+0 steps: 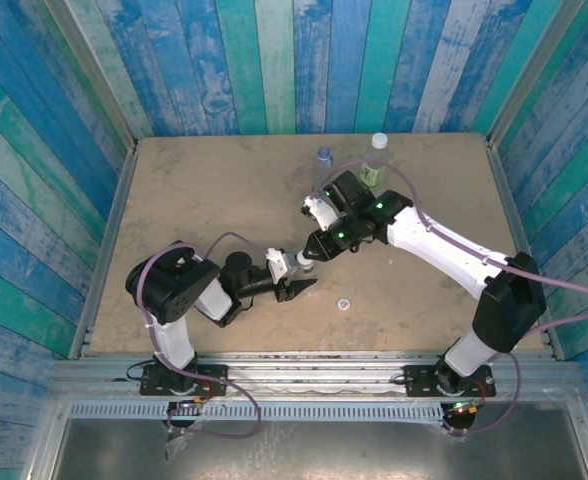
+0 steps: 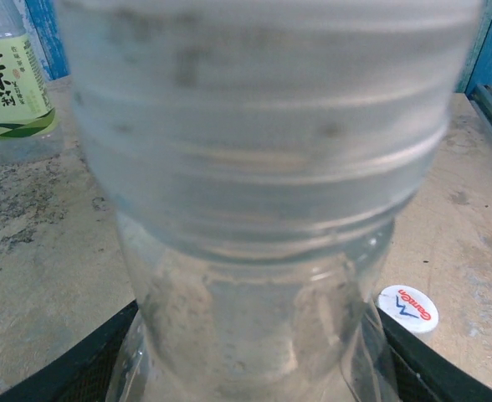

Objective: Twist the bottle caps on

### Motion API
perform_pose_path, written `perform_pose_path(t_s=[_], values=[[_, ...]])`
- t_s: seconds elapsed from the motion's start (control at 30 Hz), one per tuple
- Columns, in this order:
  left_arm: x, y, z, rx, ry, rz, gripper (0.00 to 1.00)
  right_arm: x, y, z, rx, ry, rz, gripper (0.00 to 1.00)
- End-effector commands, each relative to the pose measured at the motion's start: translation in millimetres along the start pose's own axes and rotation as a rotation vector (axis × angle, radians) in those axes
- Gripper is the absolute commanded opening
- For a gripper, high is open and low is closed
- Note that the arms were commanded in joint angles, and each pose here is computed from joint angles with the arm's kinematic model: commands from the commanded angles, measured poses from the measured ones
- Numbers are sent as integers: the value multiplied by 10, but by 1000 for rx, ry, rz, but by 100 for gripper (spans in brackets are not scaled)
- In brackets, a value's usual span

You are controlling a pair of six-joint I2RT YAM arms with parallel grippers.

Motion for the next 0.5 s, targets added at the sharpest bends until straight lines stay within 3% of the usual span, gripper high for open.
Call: perform_pose_path(t_s=[0.0, 0.17, 0.37, 0.47], values=[[75, 40, -51, 9, 42, 57, 61, 227, 59, 45, -58, -37, 67, 28], [48, 40, -43, 8, 39, 48, 61, 256, 181, 57, -37, -1, 22, 34], [-91, 51, -4, 22, 3, 49, 61, 205, 387, 110, 3, 208, -92, 68], [-231, 52, 39, 39, -35, 47, 61, 216, 469, 152, -8, 368, -126, 78]])
Point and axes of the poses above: each hand's point on the last joint's axis, 136 mm out from that joint toward the fingers, its own y axis back along the fingers, its own z axis along the line the jaws close on, x = y × z, the point moved 9 cm from there along y, back along the fingers, and after that the axes turned 15 degrees about -y, right-handed, at the moved point
